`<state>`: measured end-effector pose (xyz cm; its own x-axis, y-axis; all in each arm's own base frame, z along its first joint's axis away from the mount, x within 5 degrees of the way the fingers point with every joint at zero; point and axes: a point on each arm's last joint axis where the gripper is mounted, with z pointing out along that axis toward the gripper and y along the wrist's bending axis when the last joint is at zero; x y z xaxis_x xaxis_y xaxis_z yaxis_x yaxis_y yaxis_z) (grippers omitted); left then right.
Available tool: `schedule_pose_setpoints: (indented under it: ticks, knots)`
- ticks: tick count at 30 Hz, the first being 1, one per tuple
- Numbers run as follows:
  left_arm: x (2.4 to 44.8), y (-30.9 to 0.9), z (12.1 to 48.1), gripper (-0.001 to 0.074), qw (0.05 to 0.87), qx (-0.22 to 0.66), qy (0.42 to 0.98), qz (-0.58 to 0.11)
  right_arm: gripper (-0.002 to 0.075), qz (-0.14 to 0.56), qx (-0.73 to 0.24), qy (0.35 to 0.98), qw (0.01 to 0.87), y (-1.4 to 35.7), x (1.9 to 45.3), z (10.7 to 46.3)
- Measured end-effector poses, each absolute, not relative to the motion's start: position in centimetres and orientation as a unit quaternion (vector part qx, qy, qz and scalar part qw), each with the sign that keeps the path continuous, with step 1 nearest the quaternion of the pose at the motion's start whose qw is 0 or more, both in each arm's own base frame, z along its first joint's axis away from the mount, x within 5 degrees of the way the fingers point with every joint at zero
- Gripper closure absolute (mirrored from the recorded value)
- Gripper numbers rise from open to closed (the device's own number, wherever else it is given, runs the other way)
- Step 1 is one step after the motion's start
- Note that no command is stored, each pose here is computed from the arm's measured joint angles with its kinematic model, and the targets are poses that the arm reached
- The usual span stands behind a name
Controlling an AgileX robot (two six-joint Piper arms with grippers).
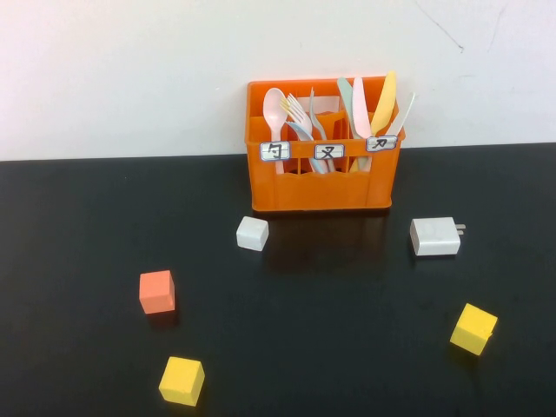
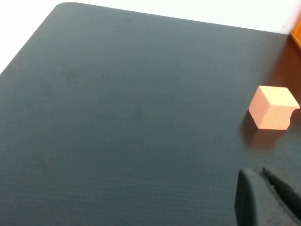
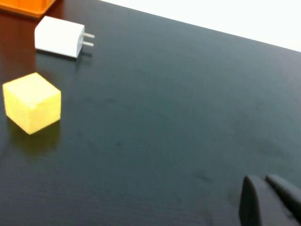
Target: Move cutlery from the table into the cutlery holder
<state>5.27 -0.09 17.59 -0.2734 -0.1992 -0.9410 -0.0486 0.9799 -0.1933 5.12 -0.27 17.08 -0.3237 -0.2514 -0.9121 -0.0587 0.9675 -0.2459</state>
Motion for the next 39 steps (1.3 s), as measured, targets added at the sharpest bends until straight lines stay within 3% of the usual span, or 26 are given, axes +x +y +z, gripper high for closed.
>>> schedule_pose_setpoints:
  ticks: [39]
  knots:
    - [5.27, -0.09, 17.59, 0.0736, 0.598, -0.078, 0.795, -0.063, 0.0728, -0.038, -0.061, 0.812, 0.579, 0.05, 5.12, 17.08]
